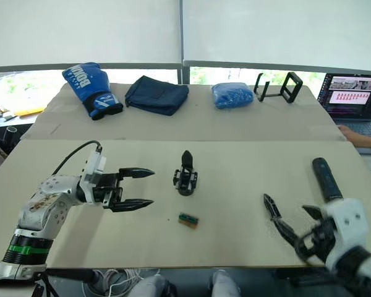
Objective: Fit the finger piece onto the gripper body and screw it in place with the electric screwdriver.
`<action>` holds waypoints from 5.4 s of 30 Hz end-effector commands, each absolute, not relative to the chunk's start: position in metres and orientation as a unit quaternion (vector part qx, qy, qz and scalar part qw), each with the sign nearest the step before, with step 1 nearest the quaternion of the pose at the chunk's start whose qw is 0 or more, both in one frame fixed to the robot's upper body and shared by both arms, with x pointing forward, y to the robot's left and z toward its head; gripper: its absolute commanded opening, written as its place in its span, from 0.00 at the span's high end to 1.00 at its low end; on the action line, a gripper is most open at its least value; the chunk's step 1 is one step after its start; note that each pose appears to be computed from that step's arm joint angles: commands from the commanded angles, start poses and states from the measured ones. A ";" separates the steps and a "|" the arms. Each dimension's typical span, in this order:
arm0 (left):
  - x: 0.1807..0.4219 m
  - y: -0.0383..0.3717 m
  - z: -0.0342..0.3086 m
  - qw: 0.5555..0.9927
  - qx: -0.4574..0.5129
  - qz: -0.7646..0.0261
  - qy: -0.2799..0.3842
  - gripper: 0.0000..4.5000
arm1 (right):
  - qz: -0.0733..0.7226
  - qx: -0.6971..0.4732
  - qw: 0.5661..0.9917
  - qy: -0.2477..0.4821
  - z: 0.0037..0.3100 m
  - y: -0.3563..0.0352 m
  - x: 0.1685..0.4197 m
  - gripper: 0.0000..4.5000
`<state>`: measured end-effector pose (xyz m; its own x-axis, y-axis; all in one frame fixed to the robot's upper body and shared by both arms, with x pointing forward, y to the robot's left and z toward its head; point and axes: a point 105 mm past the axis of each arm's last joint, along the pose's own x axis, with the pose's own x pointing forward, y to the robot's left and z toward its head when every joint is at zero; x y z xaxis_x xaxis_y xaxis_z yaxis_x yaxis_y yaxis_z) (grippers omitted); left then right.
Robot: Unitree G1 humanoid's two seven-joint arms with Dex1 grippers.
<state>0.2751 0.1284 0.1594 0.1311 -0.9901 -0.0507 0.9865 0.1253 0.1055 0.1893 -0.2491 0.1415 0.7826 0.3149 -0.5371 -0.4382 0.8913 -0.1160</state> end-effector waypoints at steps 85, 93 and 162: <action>0.338 0.029 0.269 0.813 -0.243 -0.514 -0.127 0.19 | 0.208 -0.298 0.923 -0.128 0.245 -0.091 0.305 0.76; 0.336 0.028 0.268 0.809 -0.249 -0.515 -0.135 1.00 | 0.215 -0.296 0.923 -0.119 0.240 -0.090 0.305 0.76; 0.267 0.024 0.227 0.603 -0.106 -0.781 0.122 1.00 | 0.572 0.049 0.771 0.277 0.214 -0.073 0.216 0.89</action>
<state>0.2666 0.0252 0.2213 -0.2686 -0.9628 0.0283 0.8963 -0.2605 -0.3588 0.2207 -0.0755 0.2081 0.2052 0.8933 -0.3998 -0.8431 0.3689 0.3914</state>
